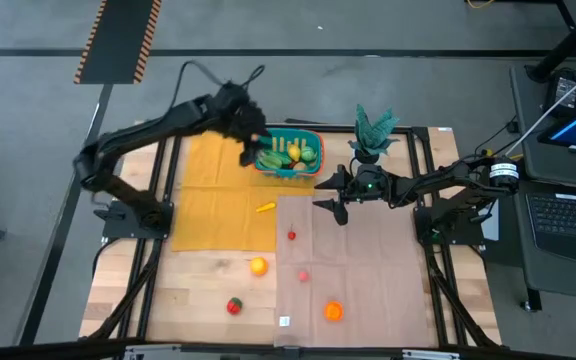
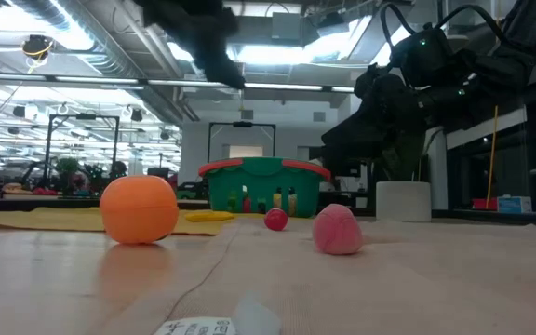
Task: Pick and placing Produce into tupperware
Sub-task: Put the orange pumpkin into the blue basket
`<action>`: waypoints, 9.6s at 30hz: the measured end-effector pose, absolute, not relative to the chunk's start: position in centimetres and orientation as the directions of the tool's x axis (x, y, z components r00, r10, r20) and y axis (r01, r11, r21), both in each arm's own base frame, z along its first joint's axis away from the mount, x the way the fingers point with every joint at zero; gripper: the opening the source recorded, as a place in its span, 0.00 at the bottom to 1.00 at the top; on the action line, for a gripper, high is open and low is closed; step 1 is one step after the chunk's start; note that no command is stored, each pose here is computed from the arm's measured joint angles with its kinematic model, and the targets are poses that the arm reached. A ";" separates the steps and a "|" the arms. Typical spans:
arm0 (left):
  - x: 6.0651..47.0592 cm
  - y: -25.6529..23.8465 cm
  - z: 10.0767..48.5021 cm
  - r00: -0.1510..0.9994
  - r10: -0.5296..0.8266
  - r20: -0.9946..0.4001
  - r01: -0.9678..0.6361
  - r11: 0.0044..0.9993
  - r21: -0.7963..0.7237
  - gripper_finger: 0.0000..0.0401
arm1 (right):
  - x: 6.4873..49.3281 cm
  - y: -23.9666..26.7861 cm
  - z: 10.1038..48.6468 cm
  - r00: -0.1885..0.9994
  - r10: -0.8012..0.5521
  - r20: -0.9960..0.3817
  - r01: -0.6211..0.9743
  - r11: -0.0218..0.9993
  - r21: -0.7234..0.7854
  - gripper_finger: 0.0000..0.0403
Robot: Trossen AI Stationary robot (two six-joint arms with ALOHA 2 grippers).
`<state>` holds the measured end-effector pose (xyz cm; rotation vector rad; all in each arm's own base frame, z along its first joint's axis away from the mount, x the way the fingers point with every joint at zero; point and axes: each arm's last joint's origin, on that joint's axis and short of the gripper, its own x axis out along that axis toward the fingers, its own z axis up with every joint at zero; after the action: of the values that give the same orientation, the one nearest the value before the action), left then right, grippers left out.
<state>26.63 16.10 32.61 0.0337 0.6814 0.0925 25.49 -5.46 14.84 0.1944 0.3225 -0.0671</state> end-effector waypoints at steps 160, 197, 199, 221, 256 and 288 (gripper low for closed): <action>19.2 -1.2 20.1 0.844 -0.242 -0.479 0.234 0.969 -0.077 0.30 | 29.5 27.8 16.8 0.374 -0.008 -0.928 0.134 0.990 0.045 0.68; 19.1 -1.2 20.0 0.835 -0.242 -0.494 0.233 0.969 -0.080 0.29 | 29.6 27.6 15.4 0.273 0.011 -0.962 0.105 0.994 0.041 0.68; 19.1 -1.2 20.0 0.835 -0.242 -0.494 0.233 0.969 -0.079 0.29 | 29.6 27.5 15.4 0.273 0.010 -0.962 0.106 0.994 0.041 0.68; 19.1 -1.0 19.9 0.844 -0.198 -0.499 0.196 0.979 -0.056 0.22 | 29.6 27.0 13.8 0.199 0.020 -0.980 0.115 0.992 0.043 0.68; 19.1 -1.0 19.9 0.845 -0.188 -0.500 0.187 0.981 -0.052 0.08 | 31.3 26.3 14.9 0.209 0.048 -0.977 0.178 0.980 0.086 0.62; 19.1 -1.2 19.9 0.835 -0.239 -0.495 0.249 0.967 -0.045 0.07 | 35.2 27.1 20.1 0.720 -0.290 -0.630 0.414 0.909 0.054 0.62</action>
<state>19.09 -1.18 19.94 0.0212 0.5219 -0.2583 35.19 27.08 20.11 0.1972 0.6610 -0.3916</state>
